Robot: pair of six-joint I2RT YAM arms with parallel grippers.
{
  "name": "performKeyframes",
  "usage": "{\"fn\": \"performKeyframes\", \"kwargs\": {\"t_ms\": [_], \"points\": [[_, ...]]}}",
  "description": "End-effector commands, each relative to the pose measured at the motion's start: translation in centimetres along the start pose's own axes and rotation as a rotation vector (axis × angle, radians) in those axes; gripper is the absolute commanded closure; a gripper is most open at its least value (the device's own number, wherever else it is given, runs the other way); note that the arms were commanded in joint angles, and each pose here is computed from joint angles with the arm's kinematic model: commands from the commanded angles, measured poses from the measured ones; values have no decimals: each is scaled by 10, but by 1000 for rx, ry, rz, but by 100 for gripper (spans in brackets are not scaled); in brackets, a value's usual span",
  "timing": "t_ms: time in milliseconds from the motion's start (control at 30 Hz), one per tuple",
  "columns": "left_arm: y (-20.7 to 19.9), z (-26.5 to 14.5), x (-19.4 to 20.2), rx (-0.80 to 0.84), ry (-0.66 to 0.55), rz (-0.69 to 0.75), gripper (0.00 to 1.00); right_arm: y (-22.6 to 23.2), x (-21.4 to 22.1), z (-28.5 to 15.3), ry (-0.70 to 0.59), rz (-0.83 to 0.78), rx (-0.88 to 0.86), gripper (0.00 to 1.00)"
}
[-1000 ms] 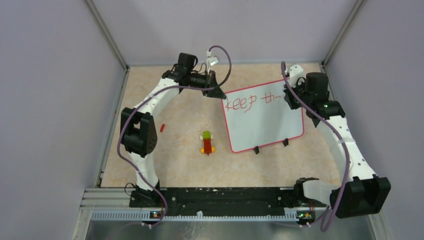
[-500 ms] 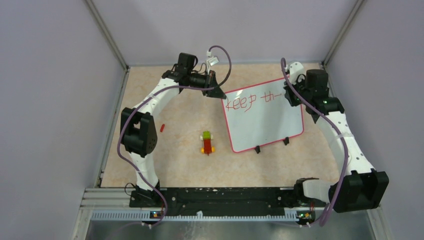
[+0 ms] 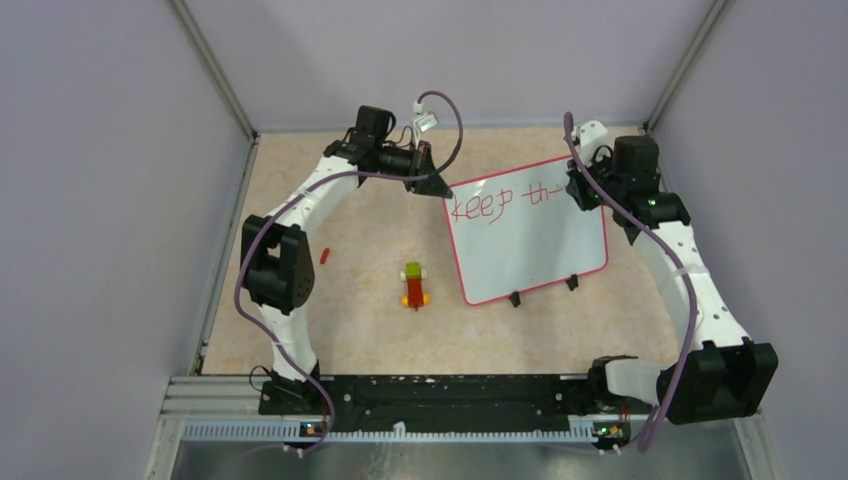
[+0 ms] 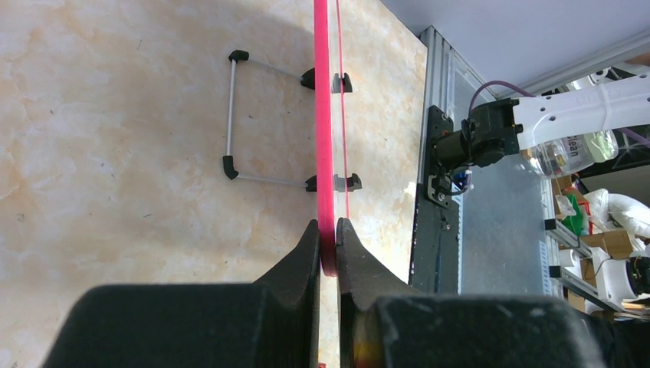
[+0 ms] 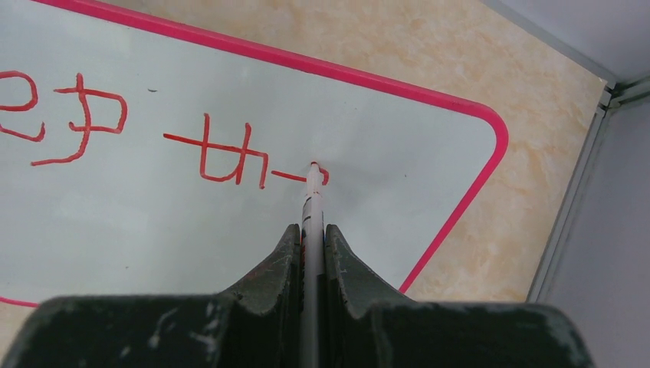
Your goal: Write a sentence on the whiteboard
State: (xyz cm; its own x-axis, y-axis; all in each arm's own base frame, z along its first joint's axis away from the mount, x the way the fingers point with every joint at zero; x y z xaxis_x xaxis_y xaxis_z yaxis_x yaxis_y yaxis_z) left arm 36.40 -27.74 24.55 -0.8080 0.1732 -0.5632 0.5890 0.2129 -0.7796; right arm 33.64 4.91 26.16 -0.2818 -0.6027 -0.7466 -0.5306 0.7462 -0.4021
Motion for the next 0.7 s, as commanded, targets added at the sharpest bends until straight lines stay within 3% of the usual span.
{"fn": "performKeyframes", "kwargs": {"t_ms": [0, 667], "points": [[-22, -5, -10, 49, -19, 114, 100, -10, -27, -5, -94, -4, 11, 100], [-27, -6, -10, 52, -21, 121, 100, 14, -4, -2, -41, -16, -55, 100]]}}
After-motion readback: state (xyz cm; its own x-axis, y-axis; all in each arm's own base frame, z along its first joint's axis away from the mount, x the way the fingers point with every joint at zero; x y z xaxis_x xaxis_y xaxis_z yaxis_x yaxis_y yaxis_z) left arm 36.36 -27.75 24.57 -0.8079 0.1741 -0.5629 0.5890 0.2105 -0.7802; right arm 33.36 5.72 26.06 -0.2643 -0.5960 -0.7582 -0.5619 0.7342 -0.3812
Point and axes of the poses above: each gripper's point midway between its finger pads, its own z axis out along the fingers, its own y axis along the line the jaws close on, x = y × z, the point moved 3 cm from there along -z, back along the fingers, and after that the axes turned 15 degrees about -z, right-handed, at the moved point
